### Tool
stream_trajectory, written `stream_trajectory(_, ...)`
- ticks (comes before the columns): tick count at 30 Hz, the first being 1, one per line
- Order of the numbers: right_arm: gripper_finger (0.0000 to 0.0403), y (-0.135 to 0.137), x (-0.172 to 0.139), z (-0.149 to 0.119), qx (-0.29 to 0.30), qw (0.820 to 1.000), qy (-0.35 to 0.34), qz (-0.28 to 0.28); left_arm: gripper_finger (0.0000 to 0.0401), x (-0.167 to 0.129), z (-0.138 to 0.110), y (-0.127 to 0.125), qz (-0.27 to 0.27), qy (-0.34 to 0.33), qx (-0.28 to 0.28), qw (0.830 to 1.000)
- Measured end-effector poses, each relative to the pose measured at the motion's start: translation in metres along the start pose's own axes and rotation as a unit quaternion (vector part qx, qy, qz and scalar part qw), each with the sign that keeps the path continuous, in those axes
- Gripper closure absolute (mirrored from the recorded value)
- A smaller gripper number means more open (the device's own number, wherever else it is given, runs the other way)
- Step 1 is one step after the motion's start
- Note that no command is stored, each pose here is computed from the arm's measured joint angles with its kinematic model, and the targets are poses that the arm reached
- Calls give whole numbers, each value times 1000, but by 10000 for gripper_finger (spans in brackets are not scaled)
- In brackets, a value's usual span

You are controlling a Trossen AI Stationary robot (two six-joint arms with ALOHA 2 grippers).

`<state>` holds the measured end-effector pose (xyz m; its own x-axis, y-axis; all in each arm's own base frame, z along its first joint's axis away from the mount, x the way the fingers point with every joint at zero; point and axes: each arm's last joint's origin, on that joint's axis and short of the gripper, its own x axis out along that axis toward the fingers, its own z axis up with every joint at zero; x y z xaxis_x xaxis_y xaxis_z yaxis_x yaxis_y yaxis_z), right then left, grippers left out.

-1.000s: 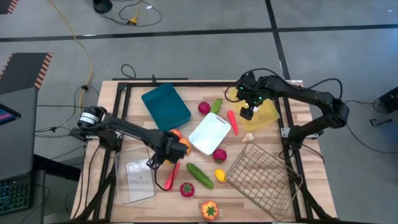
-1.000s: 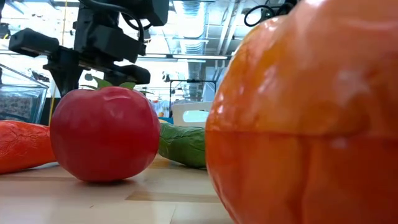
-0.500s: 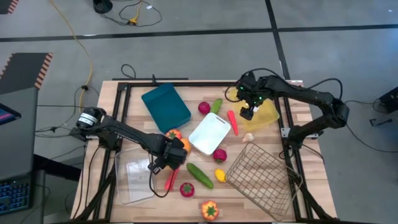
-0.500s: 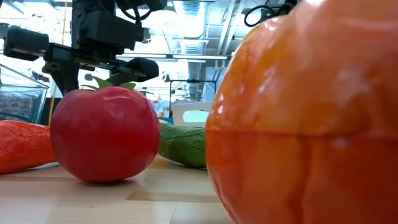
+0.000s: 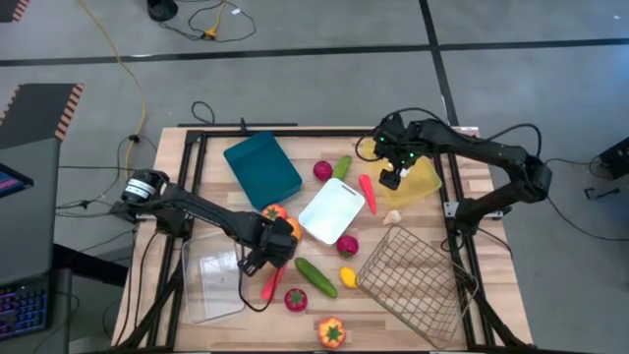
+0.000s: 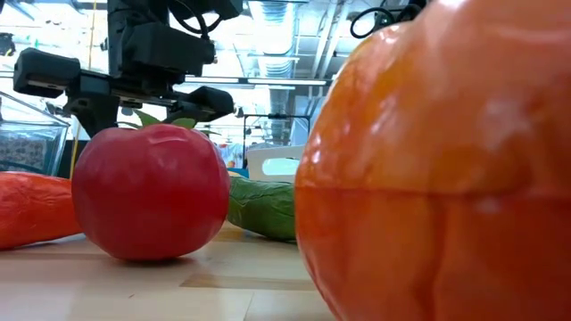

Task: Sort produce into baskets
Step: Put the top left yellow lemon into the blue bin

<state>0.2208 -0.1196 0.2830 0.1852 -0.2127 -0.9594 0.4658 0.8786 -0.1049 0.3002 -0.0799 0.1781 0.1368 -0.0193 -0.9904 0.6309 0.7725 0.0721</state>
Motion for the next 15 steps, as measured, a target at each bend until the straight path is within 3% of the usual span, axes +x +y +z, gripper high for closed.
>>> stream_trajectory(15, 29, 0, 0, 0, 0, 1000, 0, 0, 277, -1, 5, 6, 8, -4, -12, 1000)
